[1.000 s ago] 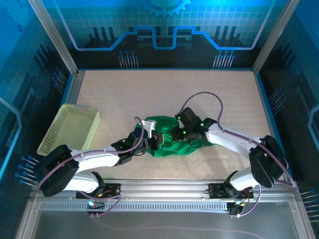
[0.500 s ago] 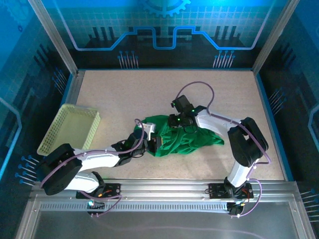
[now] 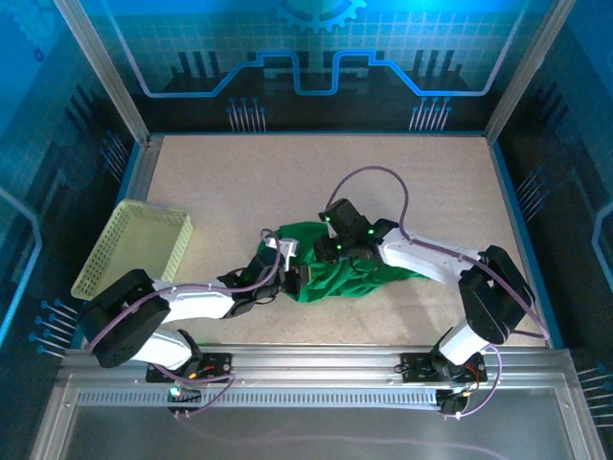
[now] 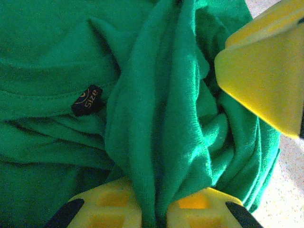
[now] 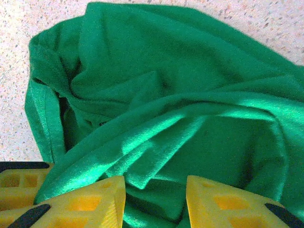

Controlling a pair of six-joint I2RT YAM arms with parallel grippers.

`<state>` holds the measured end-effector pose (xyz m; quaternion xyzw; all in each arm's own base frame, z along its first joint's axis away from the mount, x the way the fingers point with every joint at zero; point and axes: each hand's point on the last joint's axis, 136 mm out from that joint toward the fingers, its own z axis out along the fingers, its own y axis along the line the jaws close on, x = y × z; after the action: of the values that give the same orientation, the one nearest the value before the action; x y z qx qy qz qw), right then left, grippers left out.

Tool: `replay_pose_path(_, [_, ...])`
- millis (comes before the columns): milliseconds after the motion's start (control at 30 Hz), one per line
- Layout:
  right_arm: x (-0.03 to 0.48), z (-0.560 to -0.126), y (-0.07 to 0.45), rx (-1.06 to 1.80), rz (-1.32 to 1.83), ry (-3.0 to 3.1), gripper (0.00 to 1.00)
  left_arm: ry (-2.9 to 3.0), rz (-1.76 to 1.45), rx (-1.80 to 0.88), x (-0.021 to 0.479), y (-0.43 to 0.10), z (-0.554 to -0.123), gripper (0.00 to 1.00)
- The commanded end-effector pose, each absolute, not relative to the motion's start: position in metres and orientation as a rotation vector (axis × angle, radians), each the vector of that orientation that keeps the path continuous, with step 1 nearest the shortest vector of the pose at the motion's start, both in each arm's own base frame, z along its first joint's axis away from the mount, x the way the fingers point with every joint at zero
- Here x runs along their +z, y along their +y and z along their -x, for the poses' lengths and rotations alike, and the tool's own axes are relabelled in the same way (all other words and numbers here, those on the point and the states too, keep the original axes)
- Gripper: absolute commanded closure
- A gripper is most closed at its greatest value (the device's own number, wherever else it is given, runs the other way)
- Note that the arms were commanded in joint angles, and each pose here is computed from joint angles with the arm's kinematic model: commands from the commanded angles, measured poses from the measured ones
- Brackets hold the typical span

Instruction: Fold the inside-out t-shirt

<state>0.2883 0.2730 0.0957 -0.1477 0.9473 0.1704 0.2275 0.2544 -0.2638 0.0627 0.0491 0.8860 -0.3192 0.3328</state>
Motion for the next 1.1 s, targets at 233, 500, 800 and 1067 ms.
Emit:
replay_pose_path(233, [0.070,-0.286,0.292,0.515,0.386,2.687,0.64,2.307,-0.113,-0.890,0.065,-0.266,-0.253,0.84])
replay_pose_path(500, [0.071,-0.287,0.298,0.505,0.403,2.683,0.70,2.309,-0.112,-0.898,0.064,-0.266,-0.251,0.84])
replay_pose_path(800, [0.085,-0.289,0.298,0.474,0.417,2.647,0.67,2.311,-0.105,-0.893,0.062,-0.264,-0.250,0.84])
replay_pose_path(1067, [0.077,-0.293,0.303,0.464,0.416,2.659,0.71,2.309,-0.104,-0.901,0.062,-0.264,-0.249,0.84])
